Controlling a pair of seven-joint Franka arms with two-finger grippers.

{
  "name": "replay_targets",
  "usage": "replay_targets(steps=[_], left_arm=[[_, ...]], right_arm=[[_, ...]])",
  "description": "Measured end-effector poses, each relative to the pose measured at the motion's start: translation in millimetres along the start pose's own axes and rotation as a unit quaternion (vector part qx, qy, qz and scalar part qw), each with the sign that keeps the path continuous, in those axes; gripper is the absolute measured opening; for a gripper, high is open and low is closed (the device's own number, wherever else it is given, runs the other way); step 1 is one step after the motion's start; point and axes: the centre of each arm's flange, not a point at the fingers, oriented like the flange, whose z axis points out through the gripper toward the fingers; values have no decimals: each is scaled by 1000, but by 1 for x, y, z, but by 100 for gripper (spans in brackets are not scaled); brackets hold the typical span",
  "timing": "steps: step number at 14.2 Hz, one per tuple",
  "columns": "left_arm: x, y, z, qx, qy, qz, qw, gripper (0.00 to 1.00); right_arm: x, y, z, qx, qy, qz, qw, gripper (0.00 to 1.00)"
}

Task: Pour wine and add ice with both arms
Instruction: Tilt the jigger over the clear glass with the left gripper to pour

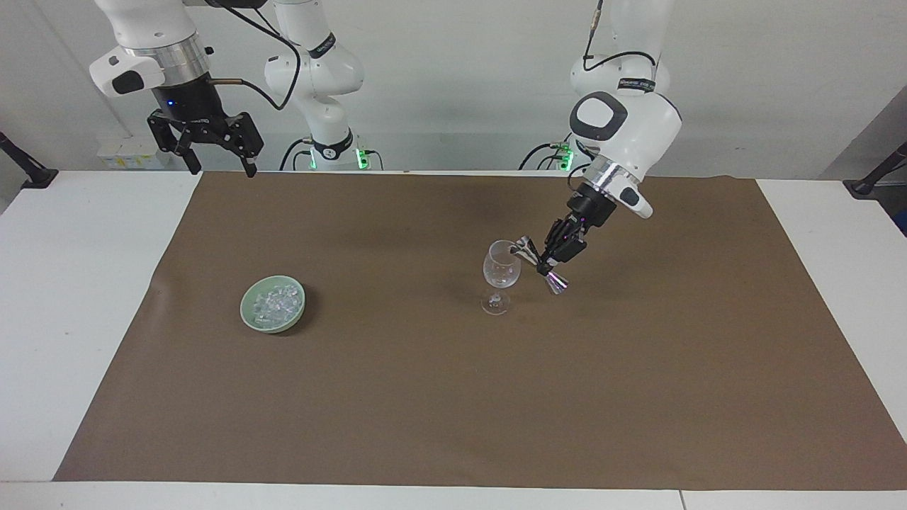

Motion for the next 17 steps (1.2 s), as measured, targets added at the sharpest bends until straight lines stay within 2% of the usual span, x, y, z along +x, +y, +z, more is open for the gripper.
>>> replay_targets(steps=[17], left_arm=[[-9, -7, 1, -7, 10, 49, 999, 21]], right_arm=[[0, 2, 0, 0, 1, 2, 1000, 100]])
